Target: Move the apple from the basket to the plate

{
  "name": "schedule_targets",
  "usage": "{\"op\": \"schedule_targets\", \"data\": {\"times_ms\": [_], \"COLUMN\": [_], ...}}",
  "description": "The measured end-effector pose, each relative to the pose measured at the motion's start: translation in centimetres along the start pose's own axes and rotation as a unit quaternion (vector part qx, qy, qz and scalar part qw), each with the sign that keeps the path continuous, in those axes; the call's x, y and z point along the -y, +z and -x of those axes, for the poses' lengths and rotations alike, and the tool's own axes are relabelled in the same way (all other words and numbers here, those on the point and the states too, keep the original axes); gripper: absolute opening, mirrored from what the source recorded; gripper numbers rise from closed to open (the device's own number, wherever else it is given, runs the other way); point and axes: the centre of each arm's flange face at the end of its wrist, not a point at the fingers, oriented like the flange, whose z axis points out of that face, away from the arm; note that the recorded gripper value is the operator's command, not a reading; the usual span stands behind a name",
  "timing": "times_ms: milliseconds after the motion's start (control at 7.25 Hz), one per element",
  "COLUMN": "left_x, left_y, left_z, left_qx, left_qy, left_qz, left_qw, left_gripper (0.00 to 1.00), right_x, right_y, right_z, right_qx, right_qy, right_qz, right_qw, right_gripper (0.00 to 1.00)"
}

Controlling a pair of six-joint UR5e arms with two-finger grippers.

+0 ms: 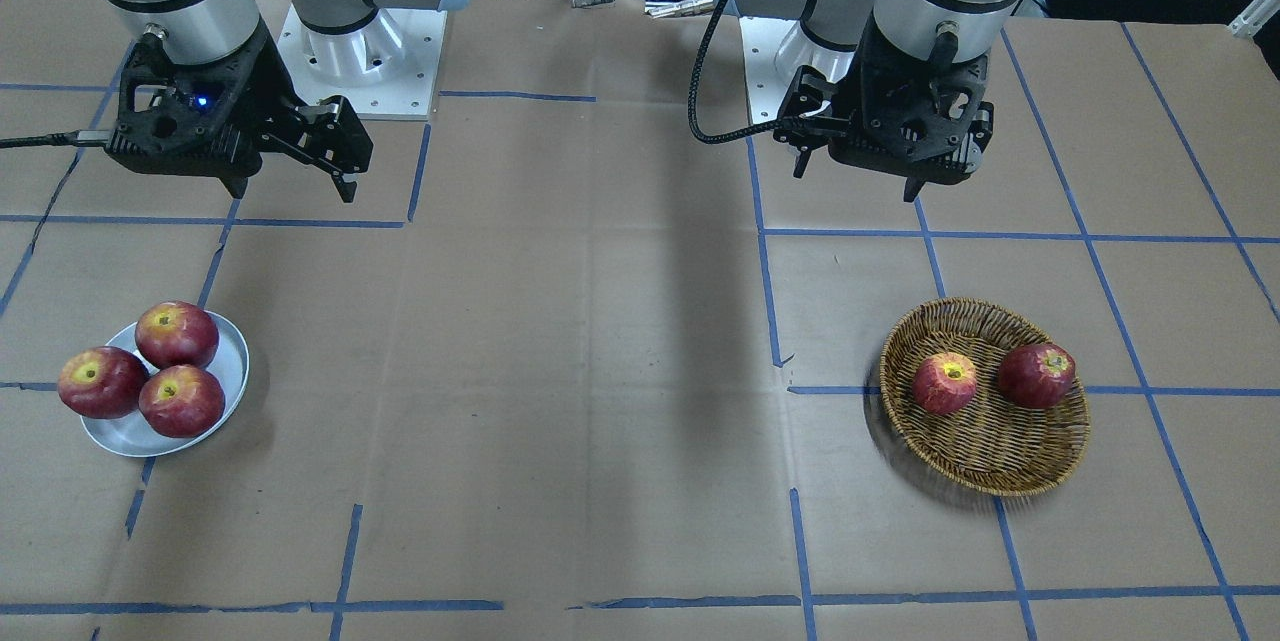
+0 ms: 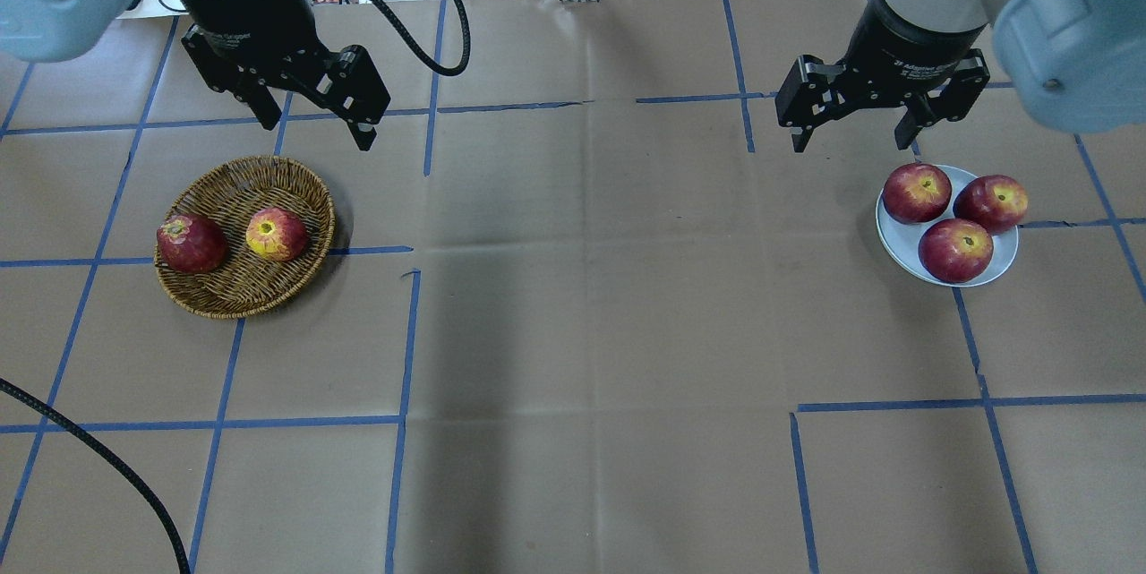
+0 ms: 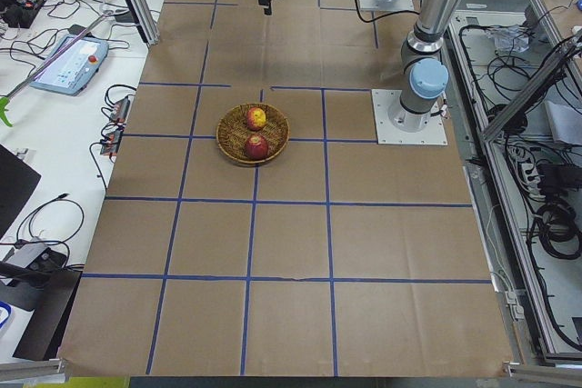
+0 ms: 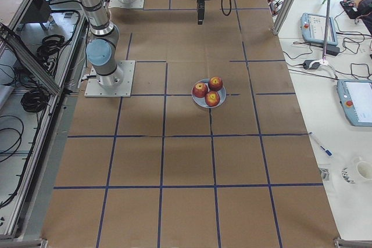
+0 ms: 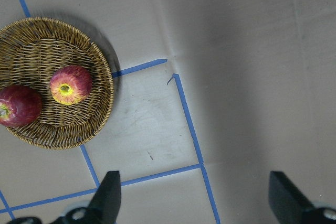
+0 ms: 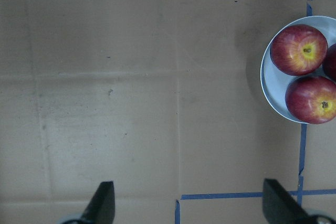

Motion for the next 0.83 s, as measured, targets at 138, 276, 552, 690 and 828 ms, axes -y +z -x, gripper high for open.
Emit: {"op": "schedule_targets", "data": {"times_ms": [138, 276, 552, 690, 828], "left_x": [0.0, 0.01, -0.04, -0.05, 0.0], "left_y": [0.01, 0.03, -0.01, -0.08, -0.15], "left_z": [0.0, 0.0, 0.06, 0.09, 0.12], "left_qx": [0.0, 0.0, 0.002, 0.003, 0.005], "left_qy": [0.0, 0.0, 0.001, 0.002, 0.004], "left_qz": [0.0, 0.0, 0.001, 0.001, 0.0], "left_qw": [1.0, 1.0, 1.0, 1.0, 1.0], "left_gripper": [0.99, 0.99, 0.99, 0.99, 0.99], "right_x": [0.0, 0.0, 0.01, 0.02, 0.02], "right_y": [0.01, 0.0, 0.01, 0.0, -0.01], "right_z": [0.0, 0.01, 0.01, 0.01, 0.0], "right_qx": [0.0, 0.0, 0.0, 0.0, 0.0], "right_qy": [0.0, 0.0, 0.0, 0.0, 0.0], "right_qz": [0.0, 0.0, 0.0, 0.0, 0.0], "right_qw": [1.0, 1.0, 1.0, 1.0, 1.0], "right_gripper": [1.0, 1.0, 1.0, 1.0, 1.0]}}
